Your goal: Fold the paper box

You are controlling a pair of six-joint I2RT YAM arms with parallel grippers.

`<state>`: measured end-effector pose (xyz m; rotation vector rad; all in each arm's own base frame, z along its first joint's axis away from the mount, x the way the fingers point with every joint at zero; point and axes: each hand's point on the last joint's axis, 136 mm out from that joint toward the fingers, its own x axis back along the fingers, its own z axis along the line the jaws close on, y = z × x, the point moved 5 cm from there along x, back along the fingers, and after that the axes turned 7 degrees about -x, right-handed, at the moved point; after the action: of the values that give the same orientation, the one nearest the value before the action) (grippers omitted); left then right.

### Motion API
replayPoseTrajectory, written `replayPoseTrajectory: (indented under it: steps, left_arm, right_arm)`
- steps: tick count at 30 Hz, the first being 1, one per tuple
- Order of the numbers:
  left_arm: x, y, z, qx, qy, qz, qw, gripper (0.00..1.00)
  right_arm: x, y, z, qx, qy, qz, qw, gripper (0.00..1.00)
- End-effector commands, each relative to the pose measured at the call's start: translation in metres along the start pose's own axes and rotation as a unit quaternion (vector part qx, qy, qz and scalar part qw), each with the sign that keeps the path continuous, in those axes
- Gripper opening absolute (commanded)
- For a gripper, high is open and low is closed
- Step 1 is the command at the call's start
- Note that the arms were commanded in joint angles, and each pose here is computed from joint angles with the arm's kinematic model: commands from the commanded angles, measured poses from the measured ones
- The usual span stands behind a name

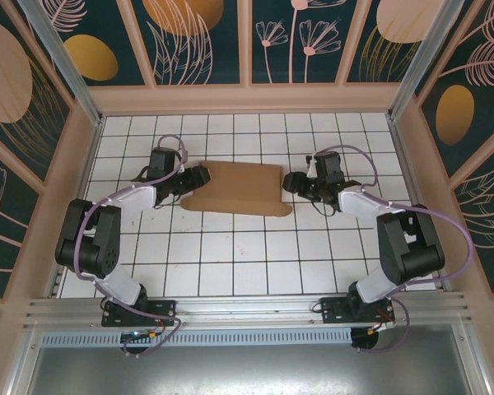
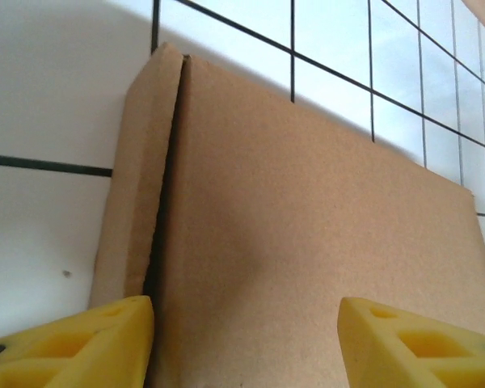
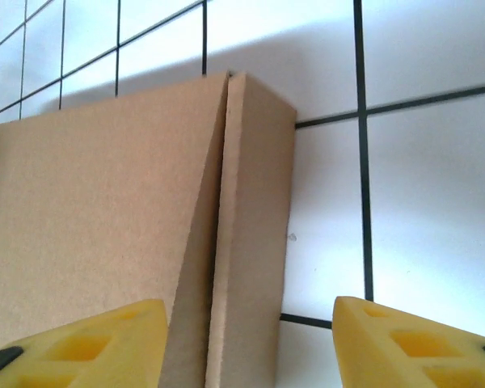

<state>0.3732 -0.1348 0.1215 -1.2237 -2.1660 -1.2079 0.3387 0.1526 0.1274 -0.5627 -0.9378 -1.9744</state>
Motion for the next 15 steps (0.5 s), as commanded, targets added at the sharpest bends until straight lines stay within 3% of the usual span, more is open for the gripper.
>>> replayPoseTrajectory:
  steps: [1, 6, 11, 15]
  left_arm:
    - [0.008, 0.013, 0.003, -0.038, 0.038, -0.011, 0.999, 0.65]
    - [0.009, 0.014, 0.002, -0.063, 0.042, -0.01, 0.997, 0.68]
    - [0.026, 0.027, -0.001, -0.096, 0.067, -0.05, 0.992, 0.7]
    - [0.011, 0.018, 0.013, -0.089, 0.076, -0.02, 0.993, 0.69]
  right_arm:
    - [0.006, 0.009, 0.003, 0.026, -0.015, -0.022, 0.999, 0.59]
    - [-0.009, -0.001, 0.015, 0.022, 0.041, 0.017, 0.999, 0.61]
    - [-0.012, -0.003, 0.021, 0.023, 0.046, 0.013, 0.999, 0.61]
    - [-0.021, -0.004, 0.019, 0.016, 0.044, 0.025, 0.999, 0.59]
